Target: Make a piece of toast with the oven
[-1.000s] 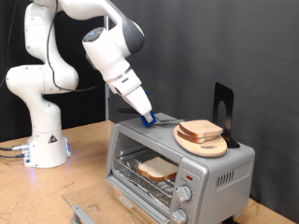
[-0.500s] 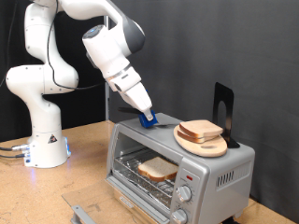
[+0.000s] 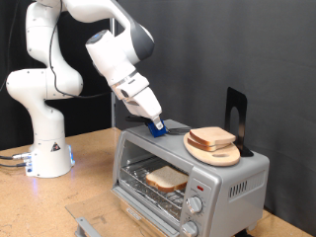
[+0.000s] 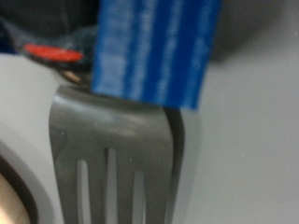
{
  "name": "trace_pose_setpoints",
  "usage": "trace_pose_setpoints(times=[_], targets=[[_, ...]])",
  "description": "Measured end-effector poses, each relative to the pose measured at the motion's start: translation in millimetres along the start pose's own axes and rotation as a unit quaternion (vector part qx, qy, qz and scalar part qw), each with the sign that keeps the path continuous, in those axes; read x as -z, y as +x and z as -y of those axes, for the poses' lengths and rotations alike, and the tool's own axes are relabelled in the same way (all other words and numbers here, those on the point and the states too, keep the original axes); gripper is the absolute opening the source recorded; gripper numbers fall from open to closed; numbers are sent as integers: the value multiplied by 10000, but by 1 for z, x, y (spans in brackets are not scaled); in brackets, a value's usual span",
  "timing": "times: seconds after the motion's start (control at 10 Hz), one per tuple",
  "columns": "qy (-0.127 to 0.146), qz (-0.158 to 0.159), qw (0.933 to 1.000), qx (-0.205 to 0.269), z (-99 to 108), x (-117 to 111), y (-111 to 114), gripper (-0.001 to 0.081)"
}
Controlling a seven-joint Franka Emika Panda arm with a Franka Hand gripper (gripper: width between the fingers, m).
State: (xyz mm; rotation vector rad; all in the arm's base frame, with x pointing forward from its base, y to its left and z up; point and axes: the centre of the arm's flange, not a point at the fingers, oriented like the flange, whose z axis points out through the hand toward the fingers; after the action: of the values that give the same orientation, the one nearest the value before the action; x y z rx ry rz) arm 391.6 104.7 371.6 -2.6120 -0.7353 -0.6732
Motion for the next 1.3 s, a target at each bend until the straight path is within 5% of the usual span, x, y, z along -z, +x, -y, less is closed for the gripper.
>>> trace_pose_setpoints(times=[0.8,1.0,1.3], targets=[[919,-256,9932,-663,-8,52,18,682],[966,-237,9933,-585,-8,50,16,682],[1579,-288,9842,-753,-34,76,7,682]])
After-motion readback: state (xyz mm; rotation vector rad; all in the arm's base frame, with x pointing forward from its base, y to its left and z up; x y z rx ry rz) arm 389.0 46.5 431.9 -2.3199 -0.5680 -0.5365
